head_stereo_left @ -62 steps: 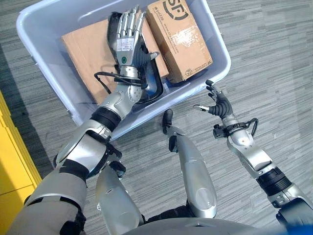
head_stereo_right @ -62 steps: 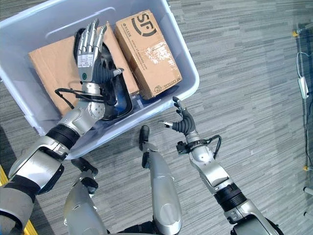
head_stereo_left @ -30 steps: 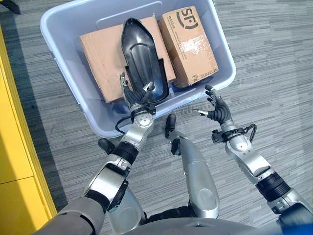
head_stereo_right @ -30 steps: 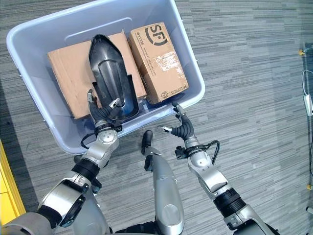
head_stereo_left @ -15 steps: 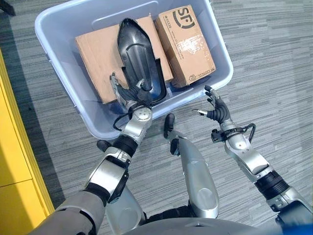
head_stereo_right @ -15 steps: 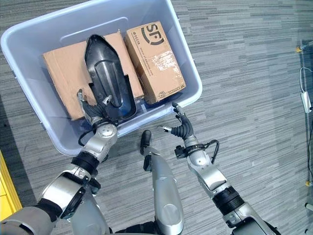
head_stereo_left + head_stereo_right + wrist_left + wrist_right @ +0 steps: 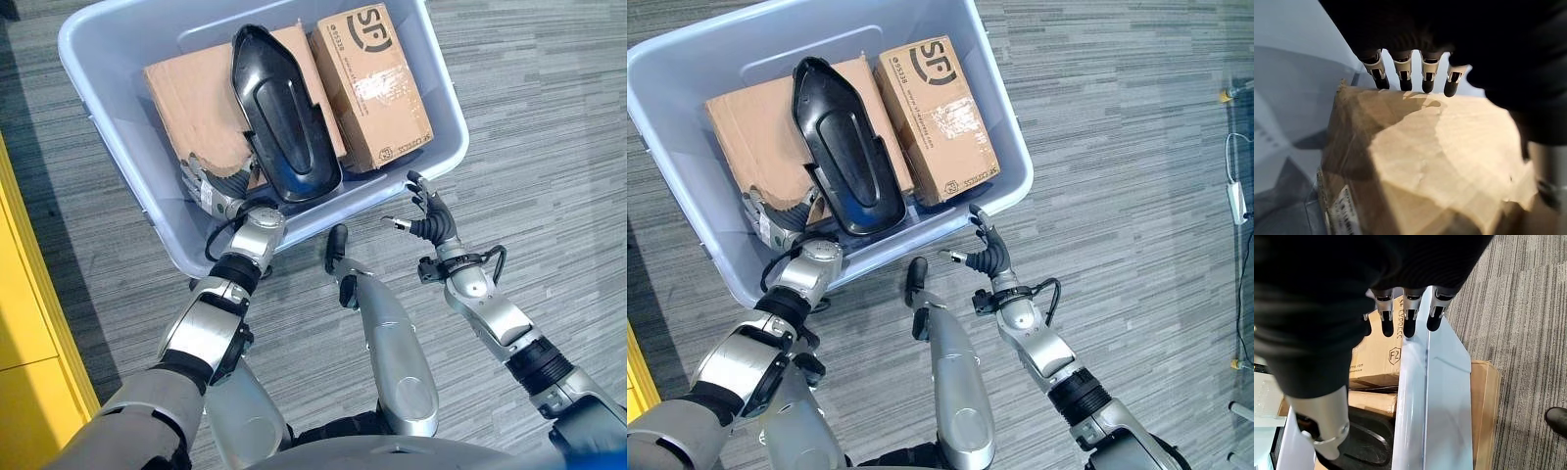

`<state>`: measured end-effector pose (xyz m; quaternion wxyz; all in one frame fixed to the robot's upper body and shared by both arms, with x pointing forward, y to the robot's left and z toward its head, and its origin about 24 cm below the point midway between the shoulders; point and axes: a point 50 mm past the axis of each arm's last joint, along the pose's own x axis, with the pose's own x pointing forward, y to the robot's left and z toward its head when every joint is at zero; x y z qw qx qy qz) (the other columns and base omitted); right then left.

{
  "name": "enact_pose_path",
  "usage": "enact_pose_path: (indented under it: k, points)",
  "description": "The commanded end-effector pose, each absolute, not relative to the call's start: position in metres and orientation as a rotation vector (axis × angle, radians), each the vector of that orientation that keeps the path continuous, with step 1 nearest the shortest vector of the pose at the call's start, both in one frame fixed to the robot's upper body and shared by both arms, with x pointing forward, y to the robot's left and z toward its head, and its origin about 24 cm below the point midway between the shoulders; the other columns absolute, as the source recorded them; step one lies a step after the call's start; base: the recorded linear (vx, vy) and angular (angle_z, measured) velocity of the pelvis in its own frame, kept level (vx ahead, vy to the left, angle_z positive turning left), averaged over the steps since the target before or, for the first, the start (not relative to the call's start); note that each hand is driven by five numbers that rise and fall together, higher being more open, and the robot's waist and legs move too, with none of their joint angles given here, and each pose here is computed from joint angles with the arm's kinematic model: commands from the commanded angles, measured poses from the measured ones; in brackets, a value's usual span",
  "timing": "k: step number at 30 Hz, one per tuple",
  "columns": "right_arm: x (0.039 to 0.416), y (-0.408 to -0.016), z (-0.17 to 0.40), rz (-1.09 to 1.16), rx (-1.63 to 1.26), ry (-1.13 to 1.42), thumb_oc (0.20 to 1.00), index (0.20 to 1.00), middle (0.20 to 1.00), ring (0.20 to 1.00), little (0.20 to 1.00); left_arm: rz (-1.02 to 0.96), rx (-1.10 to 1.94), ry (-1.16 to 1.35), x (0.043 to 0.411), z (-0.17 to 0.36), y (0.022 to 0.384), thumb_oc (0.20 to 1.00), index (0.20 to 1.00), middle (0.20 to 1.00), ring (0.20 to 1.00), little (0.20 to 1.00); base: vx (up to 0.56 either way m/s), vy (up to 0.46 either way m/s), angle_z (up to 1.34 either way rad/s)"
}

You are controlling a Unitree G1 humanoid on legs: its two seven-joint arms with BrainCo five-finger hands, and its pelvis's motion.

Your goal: Move parts from the plastic box to the shelf.

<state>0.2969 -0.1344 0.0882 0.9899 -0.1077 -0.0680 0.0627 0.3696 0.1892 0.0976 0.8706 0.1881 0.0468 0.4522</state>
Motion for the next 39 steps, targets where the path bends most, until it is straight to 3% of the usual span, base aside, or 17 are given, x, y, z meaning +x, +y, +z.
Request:
enact_pose_path:
  k: [1, 6, 13, 18, 28, 39]
  points:
    - [0.296, -0.130, 0.105, 0.131, -0.161, -0.204, 1.000, 1.000, 1.000, 1.000, 1.000, 0.801, 0.419, 0.009, 0.376, 0.107, 0.178, 1.000, 1.000, 1.000, 1.000, 1.000, 0.01, 0.014, -0.09]
    - [0.294, -0.133, 0.108, 0.127, -0.161, -0.208, 1.000, 1.000, 1.000, 1.000, 1.000, 0.655, 0.392, -0.104, 0.371, 0.106, 0.140, 1.000, 1.000, 1.000, 1.000, 1.000, 0.01, 0.004, -0.03]
    - [0.290, -0.133, 0.104, 0.125, -0.158, -0.207, 1.000, 1.000, 1.000, 1.000, 1.000, 0.627, 0.222, -0.324, 0.357, 0.131, 0.108, 1.000, 1.000, 1.000, 1.000, 1.000, 0.00, 0.002, 0.01]
    - [0.287, -0.132, 0.103, 0.116, -0.151, -0.207, 1.000, 1.000, 1.000, 1.000, 1.000, 0.638, 0.059, -0.380, 0.348, 0.145, 0.103, 1.000, 1.000, 1.000, 1.000, 1.000, 0.00, -0.015, 0.04]
    - [0.284, -0.133, 0.103, 0.103, -0.136, -0.209, 1.000, 1.000, 1.000, 1.000, 1.000, 0.576, 0.040, -0.537, 0.330, 0.174, 0.091, 1.000, 1.000, 1.000, 1.000, 1.000, 0.00, -0.005, 0.01]
    - [0.283, -0.134, 0.096, 0.102, -0.127, -0.203, 1.000, 1.000, 1.000, 1.000, 1.000, 0.738, 0.059, -0.289, 0.328, 0.131, 0.111, 1.000, 1.000, 1.000, 1.000, 1.000, 0.00, 0.000, 0.00]
